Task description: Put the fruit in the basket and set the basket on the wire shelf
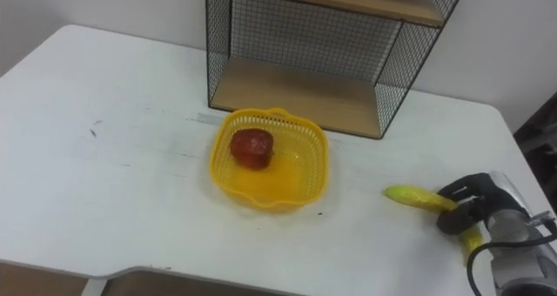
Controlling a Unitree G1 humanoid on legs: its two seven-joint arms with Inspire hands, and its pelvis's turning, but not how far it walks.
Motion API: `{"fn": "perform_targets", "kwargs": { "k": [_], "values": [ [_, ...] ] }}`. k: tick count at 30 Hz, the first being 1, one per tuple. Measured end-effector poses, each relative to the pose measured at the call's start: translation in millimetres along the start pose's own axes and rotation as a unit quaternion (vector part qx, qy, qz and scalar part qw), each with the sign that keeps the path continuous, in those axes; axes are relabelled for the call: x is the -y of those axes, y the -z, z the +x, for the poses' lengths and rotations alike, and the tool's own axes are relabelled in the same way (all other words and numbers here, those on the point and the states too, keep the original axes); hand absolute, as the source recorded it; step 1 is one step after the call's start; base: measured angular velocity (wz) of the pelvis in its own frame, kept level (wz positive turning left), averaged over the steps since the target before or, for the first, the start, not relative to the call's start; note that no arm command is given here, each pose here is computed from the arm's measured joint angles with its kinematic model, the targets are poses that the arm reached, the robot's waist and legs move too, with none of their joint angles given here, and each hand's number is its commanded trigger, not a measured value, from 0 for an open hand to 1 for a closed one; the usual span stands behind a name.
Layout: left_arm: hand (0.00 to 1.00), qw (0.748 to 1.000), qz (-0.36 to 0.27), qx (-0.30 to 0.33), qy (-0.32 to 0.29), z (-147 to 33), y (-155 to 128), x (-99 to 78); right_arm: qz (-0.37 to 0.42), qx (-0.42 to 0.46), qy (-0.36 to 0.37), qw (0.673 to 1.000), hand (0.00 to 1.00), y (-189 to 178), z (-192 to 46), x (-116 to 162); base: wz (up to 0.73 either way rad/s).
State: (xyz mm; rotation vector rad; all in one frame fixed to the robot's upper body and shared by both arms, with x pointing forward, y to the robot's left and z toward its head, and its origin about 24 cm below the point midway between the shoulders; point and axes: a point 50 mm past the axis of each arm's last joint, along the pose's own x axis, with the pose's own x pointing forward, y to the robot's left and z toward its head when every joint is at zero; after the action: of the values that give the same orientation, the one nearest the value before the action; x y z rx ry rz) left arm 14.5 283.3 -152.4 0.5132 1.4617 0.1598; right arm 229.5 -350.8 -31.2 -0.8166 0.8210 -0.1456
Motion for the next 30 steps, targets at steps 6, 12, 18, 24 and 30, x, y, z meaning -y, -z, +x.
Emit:
{"fn": "perform_targets", "kwargs": {
  "k": [6,12,18,24,30],
  "values": [
    [0.0,1.0,0.009,0.01,-0.002,0.8,-6,-5.0,0.001,-0.003,-0.007,1.0,1.0,1,0,-2,0.0],
    [0.0,1.0,0.014,0.014,-0.003,0.9,-7,-5.7,0.002,0.0,-0.003,1.0,1.0,0,0,-1,0.0],
    [0.0,1.0,0.016,0.018,-0.002,0.8,-8,-5.6,0.012,0.006,0.006,1.0,1.0,-4,0,-2,-0.01],
    [0.0,0.999,0.015,0.032,-0.003,0.6,-11,-5.6,0.033,0.036,0.018,0.999,1.0,-10,-5,0,-0.06],
    [0.0,0.999,0.015,0.033,-0.006,0.0,-10,-5.4,0.031,0.114,0.044,0.992,1.0,-32,-24,-1,-0.18]
  ]
}}
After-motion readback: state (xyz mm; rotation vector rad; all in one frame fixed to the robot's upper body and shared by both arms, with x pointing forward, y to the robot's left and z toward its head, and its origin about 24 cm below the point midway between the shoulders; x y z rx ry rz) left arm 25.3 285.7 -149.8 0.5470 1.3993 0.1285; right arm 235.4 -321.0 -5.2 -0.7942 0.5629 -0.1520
